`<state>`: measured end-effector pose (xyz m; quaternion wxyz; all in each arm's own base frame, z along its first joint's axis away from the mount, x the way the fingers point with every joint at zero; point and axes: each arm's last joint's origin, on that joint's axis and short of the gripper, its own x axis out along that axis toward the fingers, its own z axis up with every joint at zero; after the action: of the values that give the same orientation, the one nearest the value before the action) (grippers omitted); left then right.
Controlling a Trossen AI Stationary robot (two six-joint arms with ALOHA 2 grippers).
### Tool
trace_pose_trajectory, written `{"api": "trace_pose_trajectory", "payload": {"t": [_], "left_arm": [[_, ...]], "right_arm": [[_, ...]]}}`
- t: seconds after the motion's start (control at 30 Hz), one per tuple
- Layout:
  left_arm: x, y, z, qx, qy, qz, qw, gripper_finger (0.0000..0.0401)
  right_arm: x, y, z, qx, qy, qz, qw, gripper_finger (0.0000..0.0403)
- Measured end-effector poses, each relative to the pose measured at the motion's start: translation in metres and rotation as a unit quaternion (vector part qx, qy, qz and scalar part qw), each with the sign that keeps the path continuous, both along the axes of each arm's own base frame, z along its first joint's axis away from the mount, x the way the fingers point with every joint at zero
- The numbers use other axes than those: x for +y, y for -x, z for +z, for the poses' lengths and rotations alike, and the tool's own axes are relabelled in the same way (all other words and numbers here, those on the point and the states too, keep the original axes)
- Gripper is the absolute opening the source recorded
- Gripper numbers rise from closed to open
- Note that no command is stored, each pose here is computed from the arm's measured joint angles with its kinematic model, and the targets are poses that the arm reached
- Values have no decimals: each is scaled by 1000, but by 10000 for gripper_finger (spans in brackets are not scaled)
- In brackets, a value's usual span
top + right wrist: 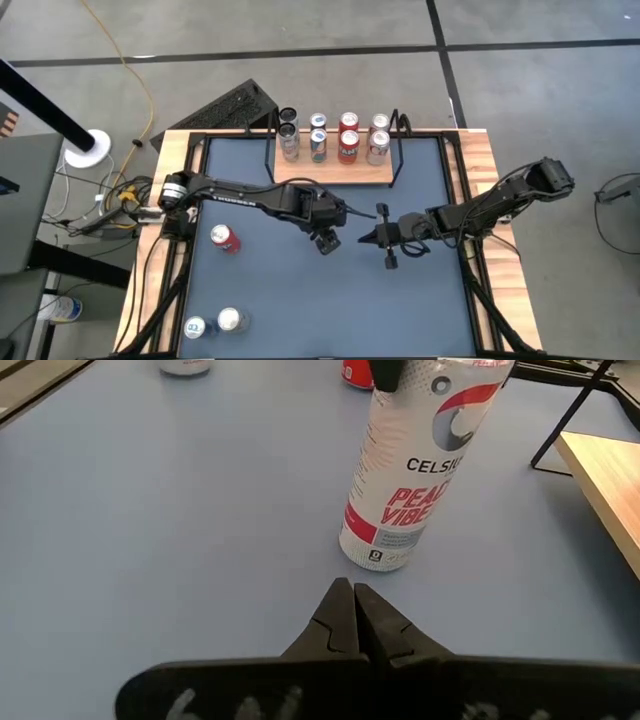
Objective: Place canned beverage on shelf
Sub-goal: Put the white soda can on the shelf aligned with the other white soda can
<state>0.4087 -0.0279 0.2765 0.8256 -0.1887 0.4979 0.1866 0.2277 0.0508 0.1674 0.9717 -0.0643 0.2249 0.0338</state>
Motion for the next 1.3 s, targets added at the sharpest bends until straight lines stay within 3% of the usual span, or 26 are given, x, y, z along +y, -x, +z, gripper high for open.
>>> {"api": "trace_pose_trajectory", "payload": {"t": [0.13, 0.33, 0.43, 0.6, 0.87, 0.97, 1.1, 1.3], "left_arm": [[0, 2, -1, 15, -2, -26, 1000, 238], [-2, 5, 1, 24, -1, -82, 996, 236], [-4, 7, 5, 40, -4, -140, 989, 240], [-23, 14, 7, 58, -29, -292, 954, 254], [-62, 13, 11, 10, -76, -417, 906, 248], [-73, 13, 13, -8, -89, -440, 893, 248], [-79, 14, 14, -10, -90, -449, 889, 248], [-74, 12, 14, -8, -83, -413, 907, 263]], "right_arm": [[0, 0, 0, 0, 0, 0, 1000, 0], [0, 0, 0, 1, 0, 0, 1000, 0], [0, 0, 0, 1, 1, 0, 1000, 0], [0, 0, 0, 2, 1, 0, 1000, 0], [0, 0, -1, 4, 1, 0, 1000, 0], [0, 0, -1, 4, 1, 0, 1000, 0], [0, 0, -1, 3, 1, 0, 1000, 0], [0, 0, 0, 2, 1, 0, 1000, 0]]}}
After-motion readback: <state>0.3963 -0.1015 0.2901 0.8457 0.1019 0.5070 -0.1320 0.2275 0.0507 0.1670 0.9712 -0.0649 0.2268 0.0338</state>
